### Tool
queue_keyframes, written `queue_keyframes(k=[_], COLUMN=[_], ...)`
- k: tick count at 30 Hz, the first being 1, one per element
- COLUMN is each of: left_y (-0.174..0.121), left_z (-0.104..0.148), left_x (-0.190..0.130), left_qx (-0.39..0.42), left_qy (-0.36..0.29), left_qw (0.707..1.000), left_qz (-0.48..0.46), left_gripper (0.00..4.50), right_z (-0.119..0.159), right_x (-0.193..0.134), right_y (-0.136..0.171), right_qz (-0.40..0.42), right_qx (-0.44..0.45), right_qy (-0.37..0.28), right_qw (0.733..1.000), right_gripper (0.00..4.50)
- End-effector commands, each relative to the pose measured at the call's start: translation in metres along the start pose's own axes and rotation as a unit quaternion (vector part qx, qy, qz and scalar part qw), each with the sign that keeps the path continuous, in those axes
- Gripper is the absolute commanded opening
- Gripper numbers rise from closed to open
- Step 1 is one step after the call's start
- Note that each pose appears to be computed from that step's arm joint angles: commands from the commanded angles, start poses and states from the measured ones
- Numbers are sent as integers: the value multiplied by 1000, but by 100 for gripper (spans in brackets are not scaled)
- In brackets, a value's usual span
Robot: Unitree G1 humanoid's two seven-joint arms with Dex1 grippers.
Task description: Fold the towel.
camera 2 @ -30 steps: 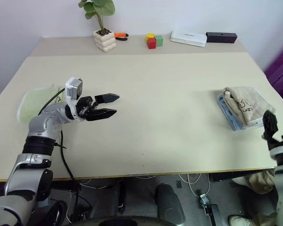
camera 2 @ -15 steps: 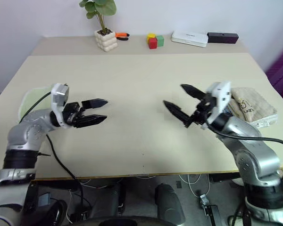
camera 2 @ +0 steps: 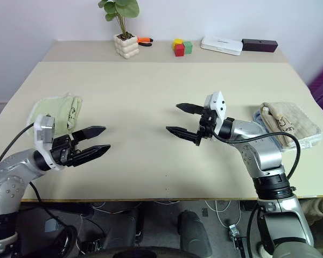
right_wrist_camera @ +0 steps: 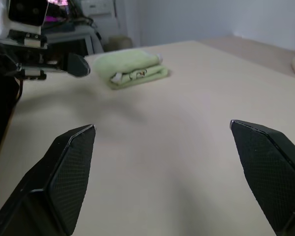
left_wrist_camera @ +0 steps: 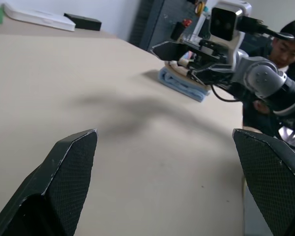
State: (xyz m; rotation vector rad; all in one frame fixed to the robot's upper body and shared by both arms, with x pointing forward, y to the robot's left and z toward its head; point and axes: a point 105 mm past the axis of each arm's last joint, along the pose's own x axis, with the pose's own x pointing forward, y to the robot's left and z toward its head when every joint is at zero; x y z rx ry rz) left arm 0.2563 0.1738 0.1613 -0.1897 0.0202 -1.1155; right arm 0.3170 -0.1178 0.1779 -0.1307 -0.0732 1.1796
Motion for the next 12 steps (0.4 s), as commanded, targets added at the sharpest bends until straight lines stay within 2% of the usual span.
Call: queue_keyframes(k=[1, 6, 12], left_y=[-2, -1, 0], left_z=[0, -8, -7], left_x=[9, 19, 20], left_qx=[24, 24, 35], left_qy=[-7, -3, -9], left_qw=[1000, 999, 999], left_qz=[-11, -31, -34], left_gripper=[450, 450, 450], right_z=[16, 19, 22], right_x=[-14, -25, -19], right_y=[-11, -19, -17], right_qz=[-27, -51, -48], right_qx=[-33, -47, -54], right_qy=[-2, 7, 8], right_qw=[999, 998, 997], right_gripper=[446, 446, 446])
